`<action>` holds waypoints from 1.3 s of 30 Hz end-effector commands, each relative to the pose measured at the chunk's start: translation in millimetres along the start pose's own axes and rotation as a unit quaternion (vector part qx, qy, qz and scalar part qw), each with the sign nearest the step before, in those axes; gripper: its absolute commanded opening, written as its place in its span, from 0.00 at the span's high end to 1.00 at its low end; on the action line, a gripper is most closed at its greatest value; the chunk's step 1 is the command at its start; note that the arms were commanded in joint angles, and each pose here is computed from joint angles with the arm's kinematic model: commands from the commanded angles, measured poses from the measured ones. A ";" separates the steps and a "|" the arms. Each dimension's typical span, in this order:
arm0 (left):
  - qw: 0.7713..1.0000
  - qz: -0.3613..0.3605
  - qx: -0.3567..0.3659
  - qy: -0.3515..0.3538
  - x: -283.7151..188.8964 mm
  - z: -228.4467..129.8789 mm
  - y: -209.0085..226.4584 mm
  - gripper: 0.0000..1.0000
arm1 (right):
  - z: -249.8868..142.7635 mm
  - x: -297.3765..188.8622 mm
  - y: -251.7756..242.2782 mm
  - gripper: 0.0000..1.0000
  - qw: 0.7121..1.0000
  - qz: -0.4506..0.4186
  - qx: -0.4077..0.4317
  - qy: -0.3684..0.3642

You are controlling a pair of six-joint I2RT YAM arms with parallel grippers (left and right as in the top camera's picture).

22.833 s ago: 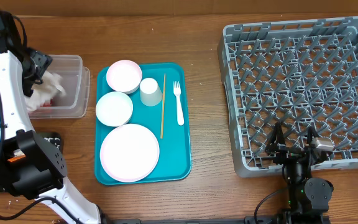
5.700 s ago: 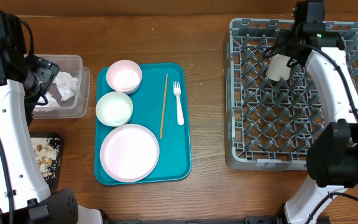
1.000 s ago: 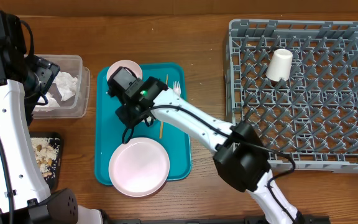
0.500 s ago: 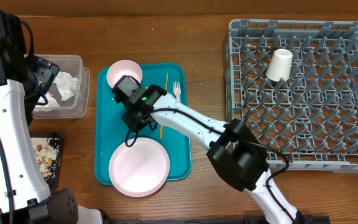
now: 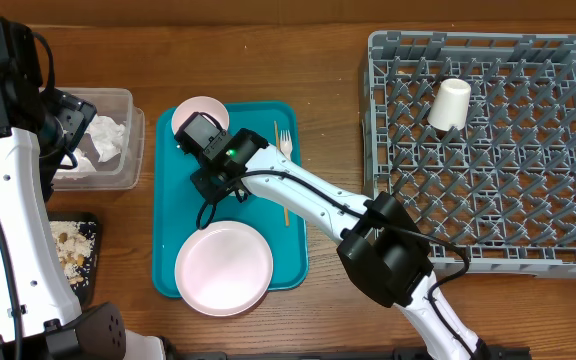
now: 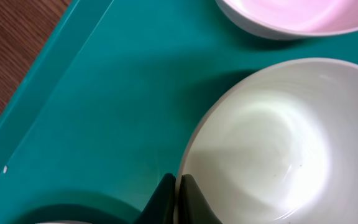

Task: Sort waste into correct bins and load items into the dishwasher
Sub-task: 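Grasp the rim of the white bowl with the right gripper, then lift the white bowl and carry it right to the dish rack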

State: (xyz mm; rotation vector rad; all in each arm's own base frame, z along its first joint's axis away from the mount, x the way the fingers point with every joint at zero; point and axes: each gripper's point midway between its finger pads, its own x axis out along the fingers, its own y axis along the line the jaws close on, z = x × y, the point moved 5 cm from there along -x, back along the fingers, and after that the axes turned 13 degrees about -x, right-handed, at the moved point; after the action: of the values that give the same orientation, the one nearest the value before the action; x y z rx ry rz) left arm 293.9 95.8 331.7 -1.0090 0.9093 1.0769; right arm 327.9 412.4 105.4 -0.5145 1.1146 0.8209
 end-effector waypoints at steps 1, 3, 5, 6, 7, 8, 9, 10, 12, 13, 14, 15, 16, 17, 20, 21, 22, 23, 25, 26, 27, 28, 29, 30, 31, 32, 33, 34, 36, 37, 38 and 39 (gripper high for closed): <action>1.000 0.000 -0.013 -0.003 0.4 2.1 -1.1 0.00 | 11.5 -27.5 -3.7 0.96 1.000 0.002 0.013 -0.027; 1.000 0.000 -0.012 -0.002 0.5 2.1 -1.0 0.00 | 19.8 -54.8 -9.7 0.96 0.998 -0.001 0.026 -0.055; 1.000 0.000 -0.013 -0.002 0.5 2.1 -1.1 0.00 | 29.7 -99.1 -20.6 0.96 0.994 -0.006 0.041 -0.098; 1.000 0.000 -0.012 -0.002 0.5 2.1 -1.1 0.00 | 31.1 -111.6 -24.7 0.96 0.993 -0.008 0.047 -0.109; 1.000 0.000 -0.013 -0.002 0.5 2.1 -1.1 0.00 | 31.6 -134.2 -32.9 0.96 0.990 -0.012 0.060 -0.126; 1.000 0.000 -0.012 -0.002 0.5 2.0 -1.1 0.00 | 30.3 -153.4 -40.9 0.96 0.988 -0.014 0.069 -0.138; 1.000 0.000 -0.013 -0.002 0.5 2.1 -1.1 0.00 | 25.7 -179.3 -52.7 0.96 0.985 -0.017 0.081 -0.152; 1.000 0.000 -0.012 -0.003 0.4 2.1 -1.1 0.00 | 19.4 -198.7 -63.2 0.96 0.983 -0.019 0.092 -0.159; 1.000 0.000 -0.013 -0.002 0.5 2.1 -1.1 0.00 | 4.8 -228.6 -82.2 0.96 0.979 -0.023 0.115 -0.165; 1.000 0.000 -0.013 -0.002 0.5 2.1 -1.0 0.00 | -14.4 -255.1 -104.2 0.96 0.975 -0.031 0.143 -0.165; 1.000 0.000 -0.013 -0.002 0.5 2.1 -1.1 0.00 | -34.9 -277.3 -127.0 0.96 0.970 -0.034 0.176 -0.165; 1.000 0.000 -0.012 -0.003 0.4 2.1 -1.1 0.00 | -48.2 -288.7 -141.7 0.96 0.965 -0.034 0.199 -0.165; 1.000 0.000 -0.012 -0.002 0.5 2.1 -1.1 0.00 | -61.4 -299.4 -156.2 0.96 0.960 -0.032 0.223 -0.166; 1.000 0.000 -0.013 -0.002 0.5 2.1 -1.1 0.00 | -74.1 -308.9 -169.9 0.96 0.954 -0.028 0.246 -0.168; 1.000 0.000 -0.013 -0.002 0.5 2.1 -1.1 0.00 | -118.2 -336.5 -219.5 0.96 0.930 -0.008 0.315 -0.190; 1.000 0.000 -0.013 -0.002 0.5 2.1 -1.1 0.00 | -131.1 -344.9 -233.3 0.96 0.924 0.009 0.323 -0.206; 1.000 0.000 -0.013 -0.002 0.5 2.1 -1.1 0.00 | -145.2 -353.1 -247.8 0.96 0.917 0.030 0.324 -0.229; 1.000 0.000 -0.013 -0.002 0.5 2.1 -1.1 0.00 | -156.5 -359.3 -258.0 0.96 0.911 0.046 0.325 -0.248; 1.000 0.000 -0.013 -0.002 0.5 2.1 -1.1 0.00 | -183.1 -371.4 -280.0 0.96 0.899 0.074 0.313 -0.296; 1.000 0.000 -0.012 -0.002 0.5 2.1 -1.1 0.00 | -191.3 -373.9 -286.9 0.96 0.894 0.082 0.310 -0.312; 1.000 0.000 -0.012 -0.002 0.4 2.1 -1.2 0.00 | -202.3 -375.7 -297.2 0.96 0.883 0.097 0.312 -0.337; 1.000 0.000 -0.013 -0.002 0.5 2.1 -1.0 0.00 | -210.6 -375.7 -305.0 0.96 0.875 0.107 0.312 -0.356; 1.000 0.000 -0.012 -0.002 0.5 2.1 -1.0 0.00 | -218.9 -372.5 -314.0 0.96 0.867 0.112 0.317 -0.368; 1.000 0.000 -0.012 -0.002 0.5 2.1 -1.1 0.00 | -225.6 -367.8 -321.9 0.96 0.862 0.115 0.320 -0.376; 1.000 0.000 -0.012 -0.003 0.4 2.1 -1.1 0.00 | -229.8 -362.6 -327.7 0.96 0.858 0.120 0.321 -0.383; 1.000 0.000 -0.012 -0.002 0.4 2.1 -1.1 0.00 | -234.1 -355.6 -334.7 0.96 0.854 0.125 0.321 -0.390; 1.000 0.000 -0.012 -0.002 0.5 2.1 -1.1 0.00 | -237.0 -345.3 -342.2 0.96 0.850 0.134 0.316 -0.400; 1.000 0.000 -0.012 -0.002 0.5 2.1 -1.1 0.00 | -238.0 -337.3 -347.2 0.96 0.847 0.143 0.308 -0.410; 1.000 0.000 -0.013 -0.002 0.5 2.1 -1.1 0.00 | -240.3 -322.2 -357.1 0.96 0.840 0.156 0.300 -0.424; 1.000 0.000 -0.013 -0.002 0.5 2.1 -1.0 0.00 | -242.0 -315.8 -362.7 0.96 0.837 0.158 0.305 -0.425; 1.000 0.000 -0.013 -0.002 0.5 2.1 -1.1 0.00 | -244.2 -307.4 -370.1 0.96 0.836 0.158 0.311 -0.424; 1.000 0.000 -0.013 -0.003 0.4 2.1 -1.1 0.00 | -246.1 -301.6 -375.0 0.96 0.837 0.154 0.314 -0.421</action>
State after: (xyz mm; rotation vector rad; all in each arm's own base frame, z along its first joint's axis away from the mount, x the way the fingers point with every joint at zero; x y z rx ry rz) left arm 293.8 95.8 331.8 -1.0088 0.9091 1.0772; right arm 417.0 -90.3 285.8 0.5251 0.5797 0.7289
